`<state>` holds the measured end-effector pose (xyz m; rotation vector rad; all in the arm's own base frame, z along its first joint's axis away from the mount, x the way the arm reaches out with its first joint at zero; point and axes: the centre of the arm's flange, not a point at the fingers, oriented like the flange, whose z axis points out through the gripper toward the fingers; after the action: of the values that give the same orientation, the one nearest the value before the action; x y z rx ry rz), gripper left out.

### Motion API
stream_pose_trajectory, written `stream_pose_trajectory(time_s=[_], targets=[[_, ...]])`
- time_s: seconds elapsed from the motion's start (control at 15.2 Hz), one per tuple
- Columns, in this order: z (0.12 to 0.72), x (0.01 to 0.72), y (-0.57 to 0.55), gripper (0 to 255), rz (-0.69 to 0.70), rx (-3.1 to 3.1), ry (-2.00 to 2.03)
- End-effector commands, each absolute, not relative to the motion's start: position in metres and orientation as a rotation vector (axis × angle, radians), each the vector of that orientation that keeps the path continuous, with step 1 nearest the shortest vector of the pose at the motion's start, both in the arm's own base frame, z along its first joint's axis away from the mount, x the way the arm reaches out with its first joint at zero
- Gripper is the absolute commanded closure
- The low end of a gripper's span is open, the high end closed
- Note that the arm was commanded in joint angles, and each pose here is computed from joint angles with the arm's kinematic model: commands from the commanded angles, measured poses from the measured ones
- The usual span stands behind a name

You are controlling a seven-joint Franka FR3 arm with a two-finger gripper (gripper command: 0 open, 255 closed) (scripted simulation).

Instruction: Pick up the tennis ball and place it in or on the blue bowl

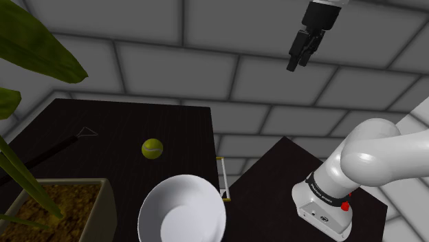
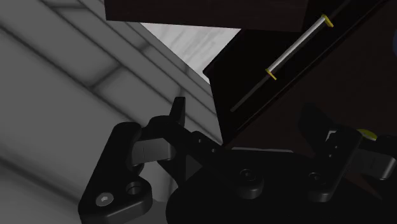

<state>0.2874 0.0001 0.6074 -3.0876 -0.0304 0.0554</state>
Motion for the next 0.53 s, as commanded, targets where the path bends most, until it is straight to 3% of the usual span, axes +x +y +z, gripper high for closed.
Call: stream_pose_trajectory(time_s=[0.0,0.46], targets=[[0.607,0.287,0.000,0,0.055,-3.088,-0.030],[0.552,0.315,0.063,0,-0.001,-3.064,-0.061]])
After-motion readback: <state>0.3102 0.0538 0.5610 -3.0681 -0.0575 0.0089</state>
